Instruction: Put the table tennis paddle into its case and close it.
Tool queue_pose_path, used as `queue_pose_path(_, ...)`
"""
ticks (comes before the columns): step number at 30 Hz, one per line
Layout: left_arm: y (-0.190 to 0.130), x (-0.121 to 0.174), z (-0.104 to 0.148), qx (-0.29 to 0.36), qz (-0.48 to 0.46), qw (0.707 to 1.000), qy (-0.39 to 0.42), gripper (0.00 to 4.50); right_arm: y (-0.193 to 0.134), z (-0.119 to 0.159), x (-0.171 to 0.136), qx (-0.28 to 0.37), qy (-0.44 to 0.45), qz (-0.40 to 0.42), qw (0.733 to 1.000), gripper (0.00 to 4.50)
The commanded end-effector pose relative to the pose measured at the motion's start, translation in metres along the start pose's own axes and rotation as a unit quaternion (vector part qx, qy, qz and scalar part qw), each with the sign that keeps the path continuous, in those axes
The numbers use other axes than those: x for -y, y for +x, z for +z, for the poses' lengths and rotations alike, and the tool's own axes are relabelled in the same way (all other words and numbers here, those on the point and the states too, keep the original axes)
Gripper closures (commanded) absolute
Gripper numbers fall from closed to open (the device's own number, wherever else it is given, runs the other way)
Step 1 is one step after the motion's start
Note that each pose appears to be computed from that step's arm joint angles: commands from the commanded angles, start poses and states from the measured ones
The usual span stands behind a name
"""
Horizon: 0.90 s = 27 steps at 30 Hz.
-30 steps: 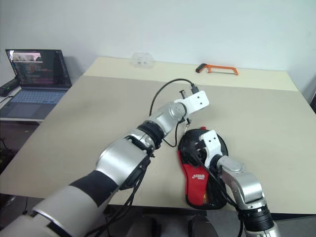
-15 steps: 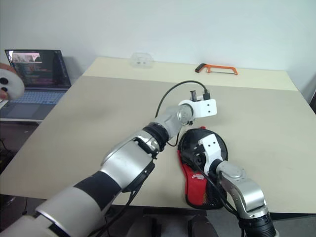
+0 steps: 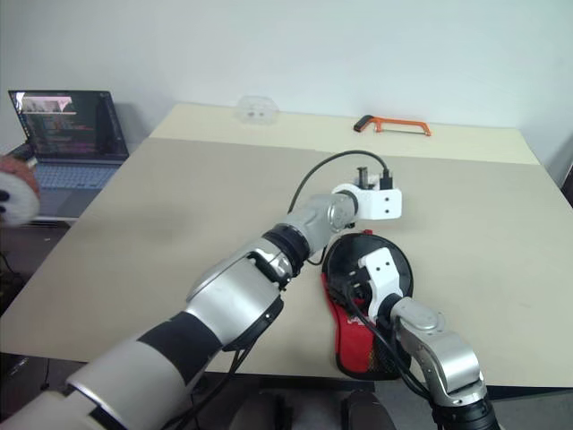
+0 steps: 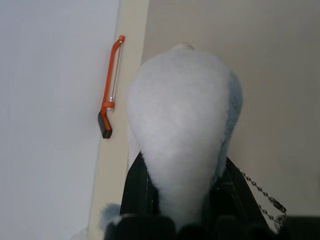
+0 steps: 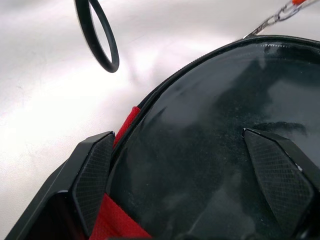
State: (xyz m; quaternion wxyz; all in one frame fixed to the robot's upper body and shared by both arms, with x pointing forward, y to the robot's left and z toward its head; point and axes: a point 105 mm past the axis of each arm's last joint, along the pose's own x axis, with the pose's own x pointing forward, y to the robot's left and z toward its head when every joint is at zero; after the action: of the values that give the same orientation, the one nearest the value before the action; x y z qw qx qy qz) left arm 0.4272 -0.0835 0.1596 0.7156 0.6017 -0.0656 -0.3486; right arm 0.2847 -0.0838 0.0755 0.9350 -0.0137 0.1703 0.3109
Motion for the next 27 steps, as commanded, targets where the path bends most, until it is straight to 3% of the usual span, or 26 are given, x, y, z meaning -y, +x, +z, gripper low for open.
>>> queue_pose_path(1, 0.006, 0.029, 0.061, 0.078, -0.038, 0.996, 0.022, 4.19, 0.004, -0.025, -0.002, -0.052, 0.018, 0.007, 0.998, 0.00)
queue_pose_path(11, 0.004, 0.055, 0.063, 0.104, -0.101, 0.989, -0.012, 4.19, 0.007, -0.025, 0.000, -0.055, 0.013, 0.015, 0.998, 0.00)
queue_pose_path(22, -0.002, 0.085, 0.048, 0.102, -0.193, 0.975, -0.034, 0.21, 0.012, -0.024, 0.002, -0.059, 0.004, 0.024, 0.998, 0.00)
queue_pose_path(25, -0.001, 0.071, 0.042, 0.099, -0.163, 0.981, 0.027, 0.02, 0.013, -0.024, 0.004, -0.060, 0.003, 0.025, 0.998, 0.00)
queue_pose_path(27, -0.004, 0.066, 0.050, 0.122, -0.172, 0.977, 0.017, 0.02, 0.012, -0.027, 0.004, -0.066, 0.002, 0.029, 0.997, 0.00)
